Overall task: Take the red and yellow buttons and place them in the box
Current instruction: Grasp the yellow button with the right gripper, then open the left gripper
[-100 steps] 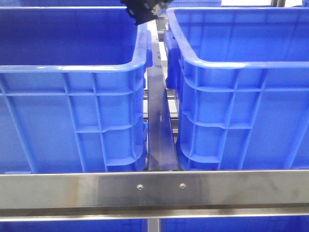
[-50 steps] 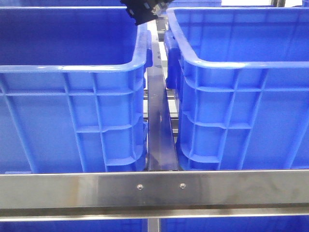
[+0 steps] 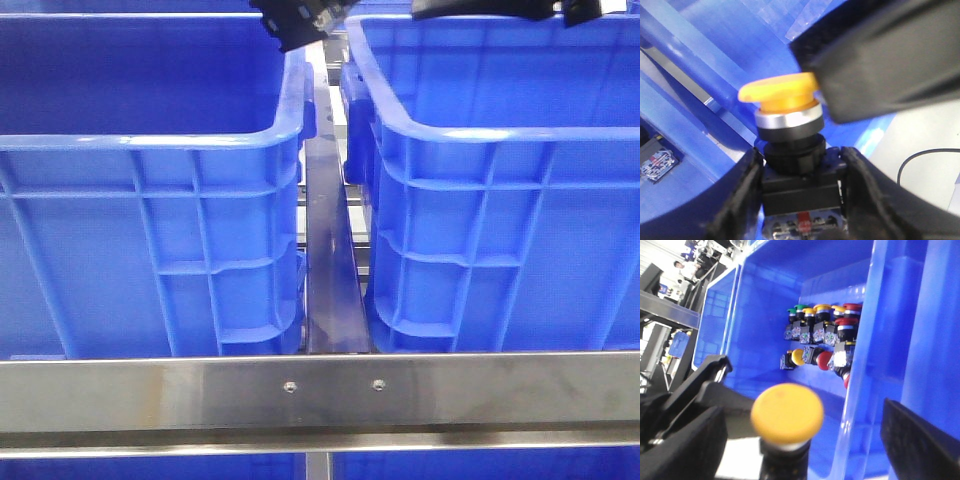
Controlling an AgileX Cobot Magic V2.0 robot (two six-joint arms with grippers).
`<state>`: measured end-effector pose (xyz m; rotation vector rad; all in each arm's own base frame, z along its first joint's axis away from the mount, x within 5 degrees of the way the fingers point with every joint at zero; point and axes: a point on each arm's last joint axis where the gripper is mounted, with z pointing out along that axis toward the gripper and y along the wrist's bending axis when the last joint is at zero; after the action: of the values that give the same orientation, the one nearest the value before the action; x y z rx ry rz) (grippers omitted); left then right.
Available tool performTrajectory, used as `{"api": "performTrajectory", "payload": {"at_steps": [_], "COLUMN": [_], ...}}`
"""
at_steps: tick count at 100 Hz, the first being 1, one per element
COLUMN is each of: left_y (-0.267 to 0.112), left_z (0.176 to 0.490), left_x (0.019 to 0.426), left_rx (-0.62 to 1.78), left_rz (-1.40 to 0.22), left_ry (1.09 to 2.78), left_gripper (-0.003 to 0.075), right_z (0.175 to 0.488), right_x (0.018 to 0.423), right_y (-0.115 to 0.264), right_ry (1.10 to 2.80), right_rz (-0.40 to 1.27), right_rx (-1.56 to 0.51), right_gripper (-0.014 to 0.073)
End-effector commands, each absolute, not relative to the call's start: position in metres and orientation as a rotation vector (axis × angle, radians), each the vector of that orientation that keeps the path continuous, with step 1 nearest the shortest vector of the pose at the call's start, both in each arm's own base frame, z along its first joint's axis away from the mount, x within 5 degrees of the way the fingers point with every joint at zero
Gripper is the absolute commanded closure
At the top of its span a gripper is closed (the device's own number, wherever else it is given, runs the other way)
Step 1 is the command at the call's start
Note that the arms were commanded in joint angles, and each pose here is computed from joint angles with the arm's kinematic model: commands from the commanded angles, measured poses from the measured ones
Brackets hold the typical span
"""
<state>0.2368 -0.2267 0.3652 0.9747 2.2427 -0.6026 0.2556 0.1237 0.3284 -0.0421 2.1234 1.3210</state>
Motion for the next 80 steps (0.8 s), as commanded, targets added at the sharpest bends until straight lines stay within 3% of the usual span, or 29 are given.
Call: {"api": "performTrajectory", "payload": {"at_steps": [1,21,48,65,75,80], "left_y": [-0.2256,-0.2256,-0.2256,-0.2256,-0.2256,-0.2256], "left_z": [0.3889,0.3889,0.3889,0.3889,0.3889,0.3889], "left_x": [0.2315,0.2315,0.2315,0.2315,0.2315,0.2315], "left_rx": [0.92,0.92,0.92,0.92,0.922,0.922], "left_rz": [-0.654,-0.654,-0.654,-0.654,-0.653,-0.653], "left_ry": [2.138,2.138,2.138,2.138,2.137,2.137], "left_gripper": [0.0553,0.0553,0.0553,0.0547,0.0479,0.0387], "right_z": [0.3486,0.346,0.345,0.345,0.345,0.345], "right_x": [0.2548,0.2576,0.2558,0.2558,0.2558,0.2558], "right_y": [0.127,0.1302,0.1324,0.1324,0.1324,0.1324], "right_ry": [2.019,2.011,2.021,2.021,2.021,2.021], "right_rz": [1.382,1.398,1.435,1.434,1.434,1.434], "right_rx": [-0.068,-0.074,-0.103,-0.102,-0.102,-0.102], "right_gripper": [-0.0046,-0.0018,0.0295,0.0299,0.0299,0.0299]}}
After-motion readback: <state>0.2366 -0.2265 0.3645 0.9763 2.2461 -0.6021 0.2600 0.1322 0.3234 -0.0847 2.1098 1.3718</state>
